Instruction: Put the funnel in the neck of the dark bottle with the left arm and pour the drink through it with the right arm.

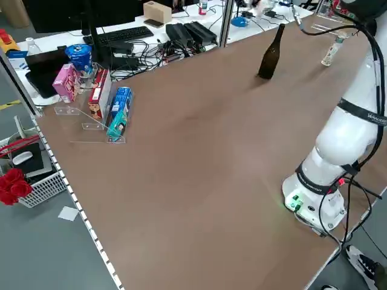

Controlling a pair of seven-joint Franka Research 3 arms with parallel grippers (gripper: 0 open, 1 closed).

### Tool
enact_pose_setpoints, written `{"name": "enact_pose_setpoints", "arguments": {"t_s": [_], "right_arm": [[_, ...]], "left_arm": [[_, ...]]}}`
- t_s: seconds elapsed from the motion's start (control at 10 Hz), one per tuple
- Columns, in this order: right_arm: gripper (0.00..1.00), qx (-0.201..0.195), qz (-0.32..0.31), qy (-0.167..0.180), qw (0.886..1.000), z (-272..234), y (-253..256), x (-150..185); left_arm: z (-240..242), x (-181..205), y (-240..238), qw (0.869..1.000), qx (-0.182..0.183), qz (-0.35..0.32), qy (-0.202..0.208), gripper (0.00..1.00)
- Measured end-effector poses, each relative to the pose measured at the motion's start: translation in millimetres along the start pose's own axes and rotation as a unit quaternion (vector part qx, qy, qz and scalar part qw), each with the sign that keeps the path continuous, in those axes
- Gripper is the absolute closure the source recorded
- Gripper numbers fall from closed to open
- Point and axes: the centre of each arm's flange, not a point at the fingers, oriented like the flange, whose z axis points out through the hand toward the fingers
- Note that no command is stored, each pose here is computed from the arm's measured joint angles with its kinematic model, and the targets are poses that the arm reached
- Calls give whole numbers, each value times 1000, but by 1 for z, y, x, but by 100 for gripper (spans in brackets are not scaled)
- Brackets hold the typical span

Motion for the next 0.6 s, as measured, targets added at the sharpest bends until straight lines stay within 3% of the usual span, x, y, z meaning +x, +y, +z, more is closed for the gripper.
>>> {"name": "enact_pose_setpoints", "arguments": {"t_s": [0.3, 0.5, 0.6], "right_arm": [[0, 65, -138, 41, 987, 52, 59, -7], [0, 119, -233, 73, 962, 94, 97, -14], [0, 149, -290, 96, 941, 118, 111, -13]], "left_arm": [[-19, -22, 49, 998, -56, -16, -13, 95], [-20, -31, 76, 996, -86, -32, 1, 95], [-13, -33, 84, 995, -97, -38, 0, 95]]}}
